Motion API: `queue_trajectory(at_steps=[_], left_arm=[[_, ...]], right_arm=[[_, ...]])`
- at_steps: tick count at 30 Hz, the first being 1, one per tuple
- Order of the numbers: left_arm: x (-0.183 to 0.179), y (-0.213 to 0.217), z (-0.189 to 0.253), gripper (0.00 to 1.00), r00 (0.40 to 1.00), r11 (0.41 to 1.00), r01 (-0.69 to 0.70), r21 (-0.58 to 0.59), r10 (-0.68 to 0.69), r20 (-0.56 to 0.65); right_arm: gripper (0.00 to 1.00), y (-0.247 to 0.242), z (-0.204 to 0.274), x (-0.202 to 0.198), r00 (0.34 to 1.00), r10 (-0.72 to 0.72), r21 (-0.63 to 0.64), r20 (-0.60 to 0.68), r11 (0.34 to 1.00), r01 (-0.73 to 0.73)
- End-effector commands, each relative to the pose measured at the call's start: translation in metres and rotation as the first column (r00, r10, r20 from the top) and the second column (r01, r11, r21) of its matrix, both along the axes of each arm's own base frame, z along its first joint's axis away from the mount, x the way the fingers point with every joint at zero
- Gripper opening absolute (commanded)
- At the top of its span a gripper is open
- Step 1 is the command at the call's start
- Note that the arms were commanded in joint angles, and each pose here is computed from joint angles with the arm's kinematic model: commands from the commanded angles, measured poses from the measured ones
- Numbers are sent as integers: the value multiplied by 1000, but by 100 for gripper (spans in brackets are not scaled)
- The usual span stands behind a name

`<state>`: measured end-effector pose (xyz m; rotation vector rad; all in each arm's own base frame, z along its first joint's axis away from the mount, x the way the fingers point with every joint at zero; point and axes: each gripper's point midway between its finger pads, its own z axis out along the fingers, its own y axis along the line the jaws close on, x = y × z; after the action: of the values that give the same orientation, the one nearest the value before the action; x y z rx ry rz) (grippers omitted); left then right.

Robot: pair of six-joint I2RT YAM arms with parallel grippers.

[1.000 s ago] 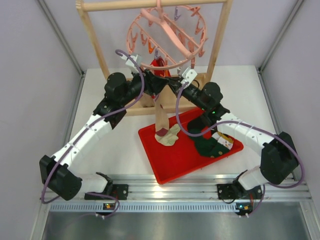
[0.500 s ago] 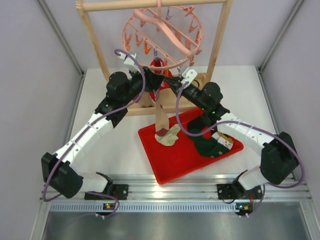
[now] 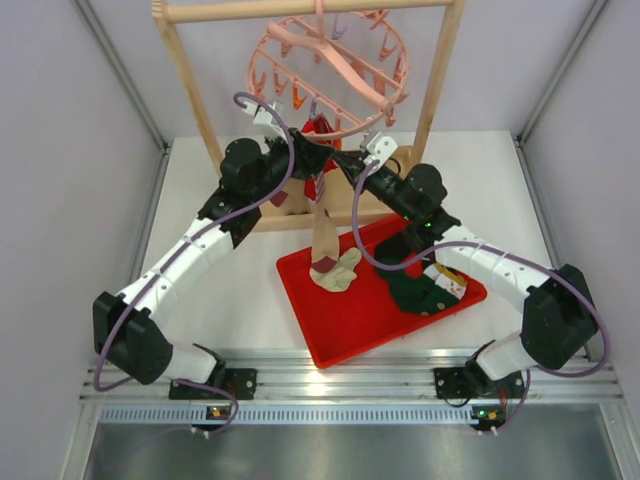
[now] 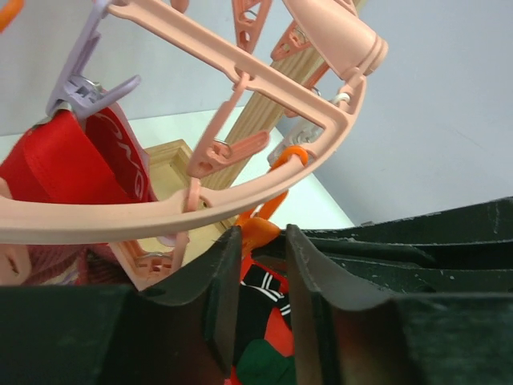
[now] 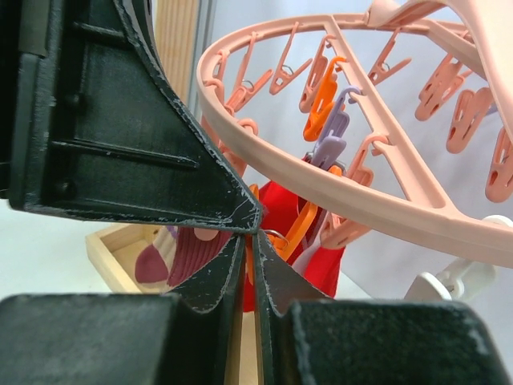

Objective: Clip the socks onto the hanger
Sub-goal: Open the clamp at the hanger.

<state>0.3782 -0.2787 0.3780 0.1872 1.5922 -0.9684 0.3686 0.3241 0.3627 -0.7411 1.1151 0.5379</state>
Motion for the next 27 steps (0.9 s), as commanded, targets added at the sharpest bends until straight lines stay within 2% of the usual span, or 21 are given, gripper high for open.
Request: queue_trajectory(at_steps=[1, 6, 9, 10, 12, 14, 18, 24, 27], left_arm=[[4, -2, 31, 31, 998, 997, 10, -74, -6, 56], [11, 5, 26, 15, 999, 996, -28, -83, 30, 24], [17, 12, 23, 4, 998, 995, -59, -81, 60, 9], [20, 16, 22, 0, 998, 995, -69, -77, 69, 0], [20, 20, 22, 0, 997, 994, -75, -82, 74, -10], [21, 25, 22, 0, 998, 994, -66, -82, 65, -13], [15, 29, 22, 0, 1000, 997, -25, -77, 24, -10], [14, 30, 17, 0, 1000, 998, 5, -68, -7, -26], [11, 30, 21, 0, 1000, 998, 14, -69, -16, -22]], right_arm=[[7, 3, 40, -26, 994, 72, 64, 83, 995, -77], [8, 0, 39, -29, 994, 72, 63, 81, 995, -78], [12, -2, 37, -33, 995, 75, 54, 67, 995, -78], [18, -6, 39, -34, 996, 63, 57, 65, 996, -67], [25, -11, 38, -34, 998, 51, 59, 40, 997, -54], [27, -20, 34, -32, 1000, 29, 54, 1, 998, -29], [40, -28, 20, -26, 995, 33, 42, -99, 999, -29], [47, -9, 17, -32, 974, 154, 42, -165, 988, -149], [47, 0, 16, -28, 972, 164, 43, -170, 986, -159]])
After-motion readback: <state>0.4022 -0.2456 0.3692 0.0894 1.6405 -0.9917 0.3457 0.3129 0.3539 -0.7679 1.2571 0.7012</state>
